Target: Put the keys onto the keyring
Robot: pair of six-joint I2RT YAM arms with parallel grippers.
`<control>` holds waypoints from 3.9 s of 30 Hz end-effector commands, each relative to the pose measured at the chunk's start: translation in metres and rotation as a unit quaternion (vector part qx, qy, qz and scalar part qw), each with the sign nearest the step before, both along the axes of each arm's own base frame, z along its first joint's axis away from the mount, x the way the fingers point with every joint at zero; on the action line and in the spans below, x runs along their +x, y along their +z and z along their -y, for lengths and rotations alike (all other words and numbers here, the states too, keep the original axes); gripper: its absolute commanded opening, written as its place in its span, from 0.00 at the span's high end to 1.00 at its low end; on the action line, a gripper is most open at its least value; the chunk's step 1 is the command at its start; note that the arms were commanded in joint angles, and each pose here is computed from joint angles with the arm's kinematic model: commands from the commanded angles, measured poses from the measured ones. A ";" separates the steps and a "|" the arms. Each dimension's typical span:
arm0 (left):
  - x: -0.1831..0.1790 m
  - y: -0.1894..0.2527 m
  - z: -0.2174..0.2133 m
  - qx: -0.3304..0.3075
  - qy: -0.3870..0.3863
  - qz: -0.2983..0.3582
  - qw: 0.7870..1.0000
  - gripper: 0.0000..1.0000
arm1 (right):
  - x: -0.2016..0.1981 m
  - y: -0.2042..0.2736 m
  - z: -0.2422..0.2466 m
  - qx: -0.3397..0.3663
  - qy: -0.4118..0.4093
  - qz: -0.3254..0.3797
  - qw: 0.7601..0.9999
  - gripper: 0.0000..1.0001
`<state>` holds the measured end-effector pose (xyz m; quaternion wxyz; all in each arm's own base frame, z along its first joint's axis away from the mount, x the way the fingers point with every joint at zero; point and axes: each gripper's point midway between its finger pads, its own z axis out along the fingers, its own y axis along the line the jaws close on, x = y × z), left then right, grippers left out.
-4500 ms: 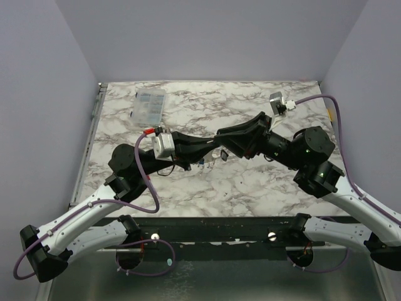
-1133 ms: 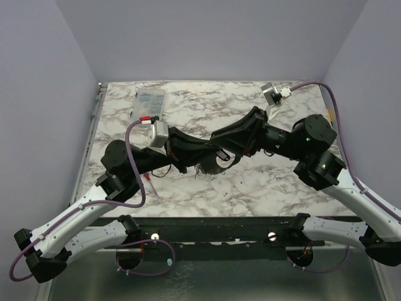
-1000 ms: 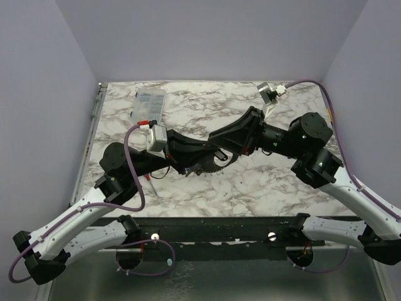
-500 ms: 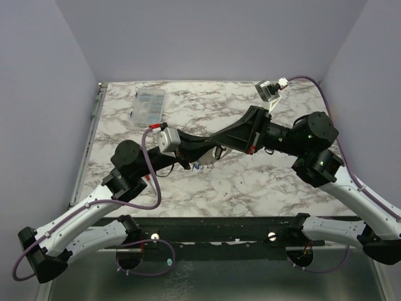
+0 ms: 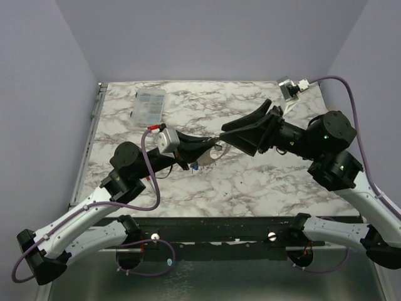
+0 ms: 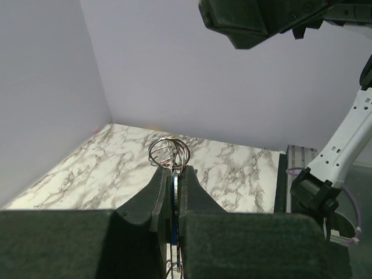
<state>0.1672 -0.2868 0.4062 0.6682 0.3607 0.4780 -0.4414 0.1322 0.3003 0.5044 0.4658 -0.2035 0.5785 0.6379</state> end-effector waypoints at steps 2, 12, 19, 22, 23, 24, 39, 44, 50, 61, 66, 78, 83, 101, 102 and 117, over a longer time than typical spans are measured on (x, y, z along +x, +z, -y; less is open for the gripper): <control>-0.001 0.007 -0.007 -0.018 0.010 0.004 1.000 1.00 | 0.031 -0.013 0.022 -0.085 -0.114 0.062 0.988 0.42; 0.023 -0.022 0.002 0.025 0.046 -0.016 0.999 1.00 | 0.065 -0.072 0.016 -0.220 -0.157 -0.004 0.963 0.41; 0.045 -0.048 0.016 0.065 0.066 -0.027 0.995 1.00 | 0.078 -0.104 0.008 -0.294 -0.156 -0.038 0.942 0.47; 0.052 -0.055 0.019 0.072 0.074 -0.031 0.994 1.00 | 0.083 -0.115 0.009 -0.312 -0.164 -0.043 0.935 0.51; 0.053 -0.057 0.020 0.073 0.075 -0.032 0.994 1.00 | 0.085 -0.119 0.010 -0.319 -0.169 -0.045 0.931 0.51; 0.053 -0.057 0.020 0.072 0.076 -0.031 0.994 1.00 | 0.086 -0.123 0.012 -0.328 -0.172 -0.048 0.928 0.51; 0.040 -0.041 0.024 -0.005 0.040 -0.097 0.994 1.00 | 0.079 -0.106 0.059 -0.270 -0.237 0.142 0.922 0.11; 0.033 -0.022 0.010 -0.049 0.046 -0.115 0.991 1.00 | 0.076 -0.115 0.066 -0.240 -0.168 0.136 0.946 0.07; 0.021 0.004 -0.014 -0.120 0.051 -0.138 0.982 1.00 | 0.050 -0.116 0.061 -0.183 -0.030 0.173 0.967 0.05; 0.000 0.041 -0.038 -0.222 0.016 -0.167 0.960 1.00 | 0.004 -0.114 0.044 -0.095 0.135 0.187 0.968 0.08; -0.007 0.056 -0.041 -0.257 -0.008 -0.166 0.952 1.00 | 0.011 -0.120 0.040 -0.092 0.143 0.166 0.971 0.14; -0.016 0.072 -0.047 -0.280 -0.026 -0.136 0.950 1.00 | 0.038 -0.120 0.052 -0.116 0.009 0.164 0.980 0.13; -0.023 0.072 -0.042 -0.266 -0.047 -0.131 0.954 1.00 | 0.035 -0.120 0.058 -0.112 -0.015 0.160 0.981 0.10; -0.021 0.072 -0.038 -0.312 -0.077 -0.141 0.936 1.00 | 0.005 -0.136 0.037 -0.065 0.177 0.084 0.978 0.38; -0.018 0.071 -0.038 -0.317 -0.074 -0.144 0.935 1.00 | 0.005 -0.136 0.037 -0.063 0.177 0.084 0.978 0.40; 0.001 0.065 -0.032 -0.362 -0.074 -0.160 0.915 1.00 | 0.003 -0.153 0.024 -0.057 0.197 0.058 0.977 0.52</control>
